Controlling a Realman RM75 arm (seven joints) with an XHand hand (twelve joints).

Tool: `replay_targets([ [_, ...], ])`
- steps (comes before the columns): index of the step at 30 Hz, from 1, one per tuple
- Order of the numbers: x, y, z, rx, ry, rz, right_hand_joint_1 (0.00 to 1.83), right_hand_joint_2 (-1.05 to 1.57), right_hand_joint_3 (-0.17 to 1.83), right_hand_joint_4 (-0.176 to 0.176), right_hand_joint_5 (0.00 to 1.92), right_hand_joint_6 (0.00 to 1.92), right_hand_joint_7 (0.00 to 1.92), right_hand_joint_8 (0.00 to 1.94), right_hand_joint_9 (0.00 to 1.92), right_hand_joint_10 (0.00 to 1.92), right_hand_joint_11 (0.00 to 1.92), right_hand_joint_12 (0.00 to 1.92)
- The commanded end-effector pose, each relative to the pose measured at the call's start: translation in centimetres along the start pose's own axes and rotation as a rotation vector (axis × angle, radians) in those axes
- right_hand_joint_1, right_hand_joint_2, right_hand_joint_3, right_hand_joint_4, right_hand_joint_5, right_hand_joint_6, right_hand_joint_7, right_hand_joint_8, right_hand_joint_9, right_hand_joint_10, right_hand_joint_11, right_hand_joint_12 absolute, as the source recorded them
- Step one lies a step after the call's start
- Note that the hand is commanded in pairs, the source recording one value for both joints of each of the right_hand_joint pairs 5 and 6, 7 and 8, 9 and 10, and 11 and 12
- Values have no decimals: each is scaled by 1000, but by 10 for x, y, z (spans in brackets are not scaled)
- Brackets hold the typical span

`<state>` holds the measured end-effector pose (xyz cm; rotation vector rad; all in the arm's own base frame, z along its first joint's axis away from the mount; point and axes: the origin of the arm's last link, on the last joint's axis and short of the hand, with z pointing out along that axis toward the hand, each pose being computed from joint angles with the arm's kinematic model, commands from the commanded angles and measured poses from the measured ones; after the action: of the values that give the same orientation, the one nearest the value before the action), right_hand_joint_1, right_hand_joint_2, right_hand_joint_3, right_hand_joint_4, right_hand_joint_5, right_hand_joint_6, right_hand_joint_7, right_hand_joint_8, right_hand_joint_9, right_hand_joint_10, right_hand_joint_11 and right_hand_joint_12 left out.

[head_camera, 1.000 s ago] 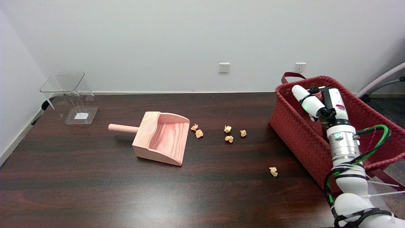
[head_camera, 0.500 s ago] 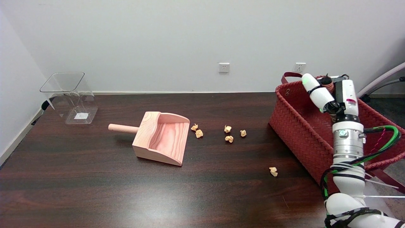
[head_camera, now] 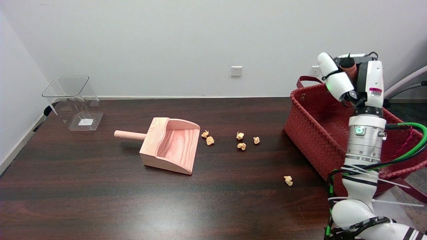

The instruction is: Pick up the broom.

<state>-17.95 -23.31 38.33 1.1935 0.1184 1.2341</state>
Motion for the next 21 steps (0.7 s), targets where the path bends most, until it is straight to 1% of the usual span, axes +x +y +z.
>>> replay_targets([
  [1, -9, -101, -4, 228, 140, 64, 761, 1504, -68, 0, 1920, 1920, 1920, 1920, 1920, 1920, 1920, 1920],
  [4, -20, -113, -10, 228, 122, 93, 745, 1571, -47, 0, 1920, 1920, 1920, 1920, 1920, 1920, 1920, 1920],
  [9, -34, -130, -23, 222, 84, 126, 750, 1571, -85, 0, 1920, 1920, 1920, 1920, 1920, 1920, 1920, 1920],
  [12, -41, -139, -32, 208, 66, 82, 759, 1571, -101, 0, 1920, 1920, 1920, 1920, 1920, 1920, 1920, 1920],
  [15, -46, -149, -42, 162, 66, 22, 765, 1571, -84, 0, 1920, 1920, 1920, 1920, 1920, 1920, 1920, 1920],
  [21, -52, -164, -49, 134, 79, 30, 756, 1571, -21, 0, 1920, 1920, 1920, 1920, 1920, 1920, 1920, 1920],
])
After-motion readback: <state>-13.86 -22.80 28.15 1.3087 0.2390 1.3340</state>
